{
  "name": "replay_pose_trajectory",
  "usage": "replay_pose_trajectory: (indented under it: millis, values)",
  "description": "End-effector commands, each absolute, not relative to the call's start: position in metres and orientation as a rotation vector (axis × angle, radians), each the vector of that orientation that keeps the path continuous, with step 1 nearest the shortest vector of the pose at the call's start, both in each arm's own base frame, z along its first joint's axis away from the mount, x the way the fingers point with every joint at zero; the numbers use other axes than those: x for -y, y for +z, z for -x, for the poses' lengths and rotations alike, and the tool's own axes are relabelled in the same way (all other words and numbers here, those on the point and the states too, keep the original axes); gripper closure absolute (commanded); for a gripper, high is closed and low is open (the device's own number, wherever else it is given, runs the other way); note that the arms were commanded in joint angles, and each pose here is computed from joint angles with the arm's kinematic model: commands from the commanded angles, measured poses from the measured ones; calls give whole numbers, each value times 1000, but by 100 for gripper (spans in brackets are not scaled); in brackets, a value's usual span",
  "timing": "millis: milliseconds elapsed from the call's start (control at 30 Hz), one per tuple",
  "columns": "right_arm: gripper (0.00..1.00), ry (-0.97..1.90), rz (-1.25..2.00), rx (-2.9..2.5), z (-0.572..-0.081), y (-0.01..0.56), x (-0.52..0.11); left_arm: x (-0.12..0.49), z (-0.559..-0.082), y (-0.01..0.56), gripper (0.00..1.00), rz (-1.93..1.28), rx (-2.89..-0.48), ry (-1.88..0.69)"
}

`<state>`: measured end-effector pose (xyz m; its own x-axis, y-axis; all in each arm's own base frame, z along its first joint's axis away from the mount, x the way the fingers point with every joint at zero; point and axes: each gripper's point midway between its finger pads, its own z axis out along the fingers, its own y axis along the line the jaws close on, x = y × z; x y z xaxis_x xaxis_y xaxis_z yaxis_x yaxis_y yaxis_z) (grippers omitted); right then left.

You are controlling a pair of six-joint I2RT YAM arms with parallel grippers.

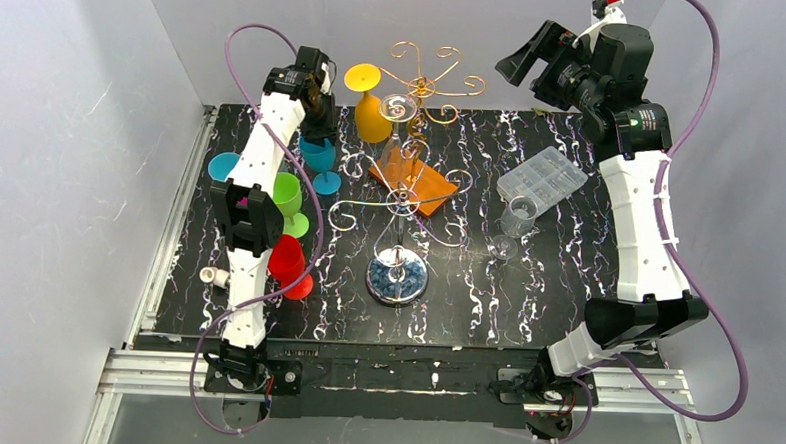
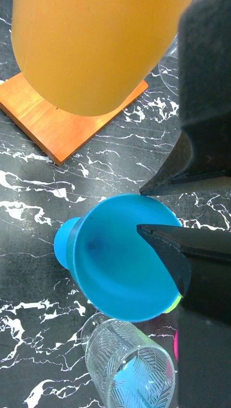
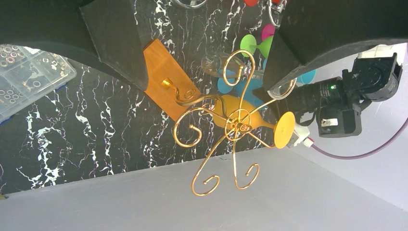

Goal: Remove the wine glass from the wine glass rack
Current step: Place the wine glass at the center of the board.

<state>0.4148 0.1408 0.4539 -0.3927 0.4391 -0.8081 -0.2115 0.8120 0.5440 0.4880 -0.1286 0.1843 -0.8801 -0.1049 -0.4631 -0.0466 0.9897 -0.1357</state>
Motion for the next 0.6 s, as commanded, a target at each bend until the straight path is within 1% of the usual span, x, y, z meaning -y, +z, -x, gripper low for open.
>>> replay_pose_trajectory:
  millis: [0, 233, 400, 433, 467, 500, 567]
  values:
    - [2, 704, -148, -1799, -411, 469, -140, 132, -483, 243, 71, 101, -2515, -231]
    - [1, 702, -146, -1793, -409, 472, -139, 131, -480, 270, 66, 117, -2450, -255]
    - [2, 700, -143, -1790, -408, 476, -139, 117, -477, 298, 62, 164, -2367, -191]
    - [2, 701, -144, -1791, -408, 476, -139, 113, -476, 306, 59, 181, -2342, -174]
    - [2, 699, -142, -1793, -407, 475, -139, 107, -473, 321, 55, 203, -2297, -159]
    - [2, 695, -142, -1793, -407, 475, -138, 104, -469, 335, 48, 221, -2254, -157]
    - [0, 693, -139, -1788, -405, 478, -138, 103, -460, 363, 29, 230, -2177, -192]
